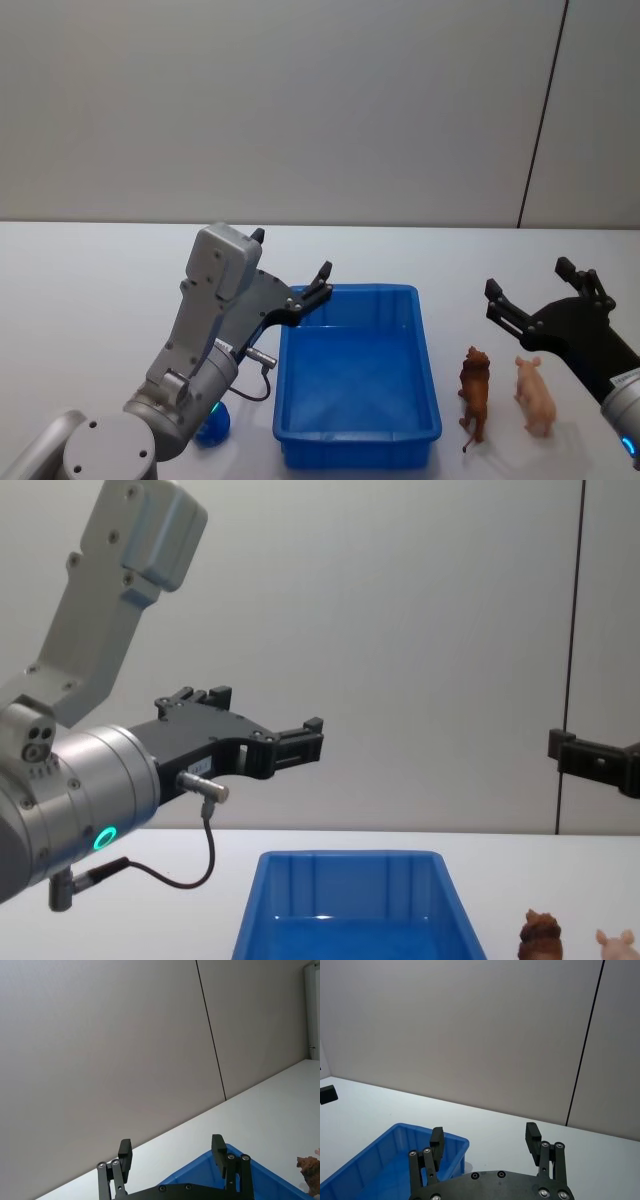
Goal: Pick up the two dolls from the table and place them into the box.
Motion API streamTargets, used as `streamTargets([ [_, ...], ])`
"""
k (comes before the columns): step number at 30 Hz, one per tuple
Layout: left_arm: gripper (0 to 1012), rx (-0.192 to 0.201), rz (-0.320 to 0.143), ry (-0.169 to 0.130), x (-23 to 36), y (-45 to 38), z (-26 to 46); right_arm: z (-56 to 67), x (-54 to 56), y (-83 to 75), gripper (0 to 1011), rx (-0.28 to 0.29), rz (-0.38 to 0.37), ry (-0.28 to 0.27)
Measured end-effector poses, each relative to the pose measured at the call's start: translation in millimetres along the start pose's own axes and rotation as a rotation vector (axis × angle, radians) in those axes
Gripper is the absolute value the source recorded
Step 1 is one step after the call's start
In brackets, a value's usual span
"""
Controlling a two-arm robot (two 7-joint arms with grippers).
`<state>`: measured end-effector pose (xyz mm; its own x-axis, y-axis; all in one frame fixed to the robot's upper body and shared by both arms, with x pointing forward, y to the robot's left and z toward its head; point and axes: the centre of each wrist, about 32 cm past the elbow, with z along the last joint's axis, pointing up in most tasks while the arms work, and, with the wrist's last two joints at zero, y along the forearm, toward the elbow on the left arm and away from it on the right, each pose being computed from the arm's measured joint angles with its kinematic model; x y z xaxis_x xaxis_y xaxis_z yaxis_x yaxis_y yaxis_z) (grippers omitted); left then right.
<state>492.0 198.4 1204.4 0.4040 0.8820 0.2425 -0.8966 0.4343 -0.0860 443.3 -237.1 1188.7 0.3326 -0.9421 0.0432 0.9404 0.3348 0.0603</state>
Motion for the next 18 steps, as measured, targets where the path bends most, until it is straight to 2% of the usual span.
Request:
streamTargets([
  [18, 1001, 0.000, 0.000, 0.000, 0.0, 0.0, 0.0, 0.0, 0.0, 0.0, 1001, 0.000, 0.000, 0.000],
])
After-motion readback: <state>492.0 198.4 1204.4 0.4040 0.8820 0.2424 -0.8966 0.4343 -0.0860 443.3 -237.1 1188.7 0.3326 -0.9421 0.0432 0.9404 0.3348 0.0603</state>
